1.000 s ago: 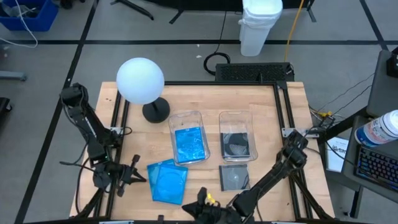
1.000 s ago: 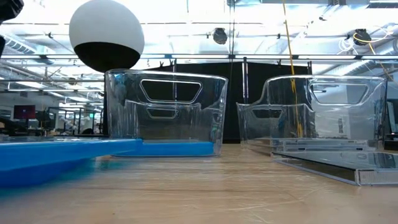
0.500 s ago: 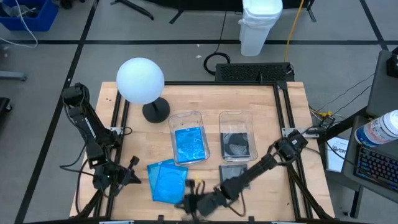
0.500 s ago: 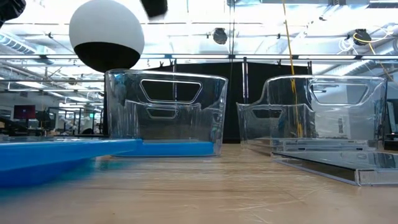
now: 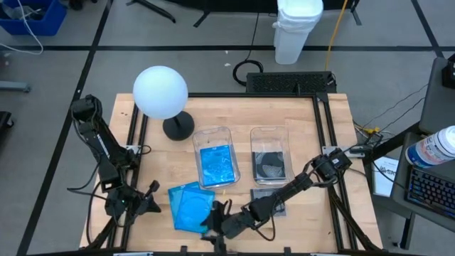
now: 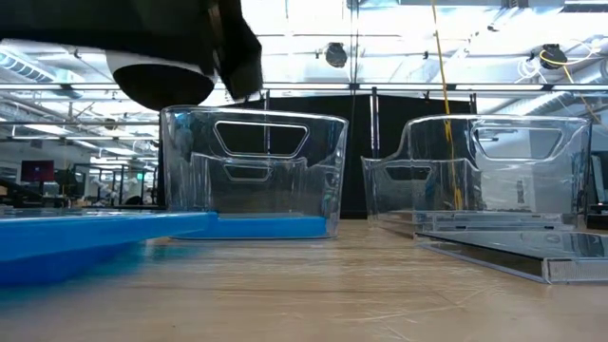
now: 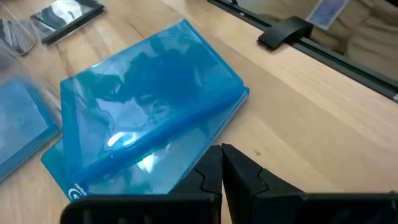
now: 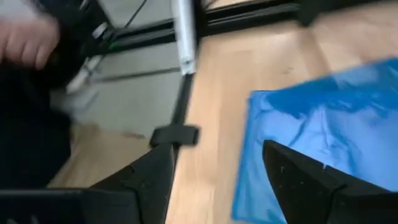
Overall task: Pick & place jewel cases by type
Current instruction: Put the blue CD case into the left transparent bin
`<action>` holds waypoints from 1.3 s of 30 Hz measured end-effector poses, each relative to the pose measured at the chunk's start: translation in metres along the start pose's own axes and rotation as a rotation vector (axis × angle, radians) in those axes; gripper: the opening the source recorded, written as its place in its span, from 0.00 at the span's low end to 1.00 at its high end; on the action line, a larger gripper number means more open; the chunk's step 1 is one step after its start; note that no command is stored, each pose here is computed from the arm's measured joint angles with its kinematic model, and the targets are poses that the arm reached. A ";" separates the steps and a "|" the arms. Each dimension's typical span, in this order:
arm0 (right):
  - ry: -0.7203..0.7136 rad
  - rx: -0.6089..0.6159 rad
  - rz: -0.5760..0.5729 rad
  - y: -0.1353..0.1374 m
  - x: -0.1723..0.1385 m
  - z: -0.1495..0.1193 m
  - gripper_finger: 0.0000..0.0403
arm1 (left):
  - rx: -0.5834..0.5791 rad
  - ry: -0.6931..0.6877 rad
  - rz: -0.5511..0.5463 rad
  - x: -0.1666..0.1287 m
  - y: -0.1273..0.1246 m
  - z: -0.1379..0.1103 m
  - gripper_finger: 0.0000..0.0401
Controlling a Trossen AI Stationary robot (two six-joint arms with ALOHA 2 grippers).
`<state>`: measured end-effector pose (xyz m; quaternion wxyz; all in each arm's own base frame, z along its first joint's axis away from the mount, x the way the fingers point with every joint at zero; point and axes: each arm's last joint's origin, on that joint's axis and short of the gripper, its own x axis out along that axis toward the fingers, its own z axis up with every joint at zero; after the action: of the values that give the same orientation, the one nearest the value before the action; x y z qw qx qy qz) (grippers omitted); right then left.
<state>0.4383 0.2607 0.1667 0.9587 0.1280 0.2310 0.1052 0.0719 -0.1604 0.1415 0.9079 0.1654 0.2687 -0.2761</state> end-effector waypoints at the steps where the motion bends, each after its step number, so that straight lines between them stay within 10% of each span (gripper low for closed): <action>1: 0.001 -0.053 0.006 0.004 -0.001 -0.002 0.60 | -0.002 -0.002 0.002 0.000 0.000 0.000 0.03; 16: -0.020 -0.747 -0.329 0.059 -0.026 -0.030 0.57 | -0.100 -0.084 0.122 0.003 0.007 0.008 0.10; 26: 0.055 -0.597 -0.417 0.024 -0.017 -0.028 0.57 | -0.138 -0.054 0.053 0.010 0.010 0.009 0.11; 39: 0.182 -0.857 -0.344 0.016 -0.013 -0.033 0.57 | -0.123 0.002 0.059 0.033 -0.005 0.024 0.12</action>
<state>0.4087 0.2790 0.1485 0.9045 -0.3290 0.2680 0.0415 0.1019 -0.1884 0.1411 0.9239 0.1174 0.2808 -0.2319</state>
